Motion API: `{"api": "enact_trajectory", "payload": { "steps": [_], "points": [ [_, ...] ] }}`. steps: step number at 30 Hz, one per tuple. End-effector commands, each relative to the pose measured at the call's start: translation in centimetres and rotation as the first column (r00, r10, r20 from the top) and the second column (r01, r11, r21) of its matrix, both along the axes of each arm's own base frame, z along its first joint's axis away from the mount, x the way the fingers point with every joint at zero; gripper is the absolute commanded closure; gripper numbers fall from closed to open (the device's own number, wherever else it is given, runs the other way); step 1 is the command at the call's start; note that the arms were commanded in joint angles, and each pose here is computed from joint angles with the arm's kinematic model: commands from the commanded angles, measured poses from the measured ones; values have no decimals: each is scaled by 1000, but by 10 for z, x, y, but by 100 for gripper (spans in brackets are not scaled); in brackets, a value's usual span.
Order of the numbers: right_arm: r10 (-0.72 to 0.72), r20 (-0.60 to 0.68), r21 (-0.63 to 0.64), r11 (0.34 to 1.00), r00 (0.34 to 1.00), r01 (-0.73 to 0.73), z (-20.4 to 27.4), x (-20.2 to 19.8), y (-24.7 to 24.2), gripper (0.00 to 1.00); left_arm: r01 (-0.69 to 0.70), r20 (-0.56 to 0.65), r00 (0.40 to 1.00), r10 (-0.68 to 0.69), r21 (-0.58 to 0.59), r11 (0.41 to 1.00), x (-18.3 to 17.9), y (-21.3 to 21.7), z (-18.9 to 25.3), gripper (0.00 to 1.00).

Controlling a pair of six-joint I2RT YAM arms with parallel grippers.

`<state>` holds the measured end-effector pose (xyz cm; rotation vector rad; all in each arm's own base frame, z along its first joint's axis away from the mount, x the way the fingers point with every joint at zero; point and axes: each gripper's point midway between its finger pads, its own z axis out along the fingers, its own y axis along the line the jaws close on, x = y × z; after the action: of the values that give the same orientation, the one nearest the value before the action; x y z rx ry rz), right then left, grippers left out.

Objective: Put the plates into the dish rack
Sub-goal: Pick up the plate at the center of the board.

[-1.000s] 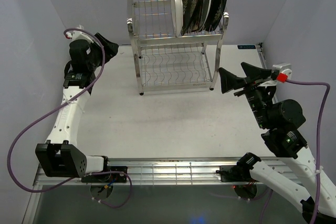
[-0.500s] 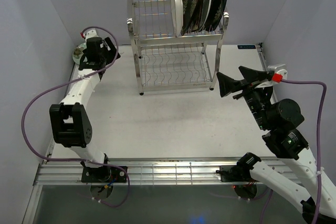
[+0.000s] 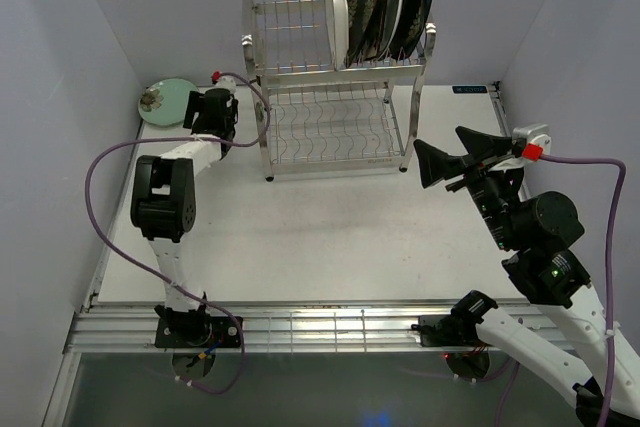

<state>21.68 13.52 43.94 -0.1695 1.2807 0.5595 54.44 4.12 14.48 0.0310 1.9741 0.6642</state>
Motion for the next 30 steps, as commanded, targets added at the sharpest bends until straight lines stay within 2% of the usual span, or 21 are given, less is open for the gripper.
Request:
{"api": "enact_trajectory", "payload": {
  "steps": [1,5,9,18,30],
  "points": [
    [4,21,12,1000,1000,-5,7,0,1,2,31,-78,997,-13,234,972,16,14,-1,11],
    [-17,14,16,1000,1000,17,4,3,-1,2,44,-103,995,-10,334,941,34,20,-12,11],
    [-29,18,25,999,999,29,4,3,-4,2,45,-108,994,-4,384,922,50,27,-16,10],
    [-26,38,52,998,999,24,5,-3,-8,2,39,-110,994,1,363,931,75,48,-36,8],
    [-13,45,64,998,999,10,5,-6,-8,2,77,-176,984,-10,377,923,82,68,-67,11]
  ]
}}
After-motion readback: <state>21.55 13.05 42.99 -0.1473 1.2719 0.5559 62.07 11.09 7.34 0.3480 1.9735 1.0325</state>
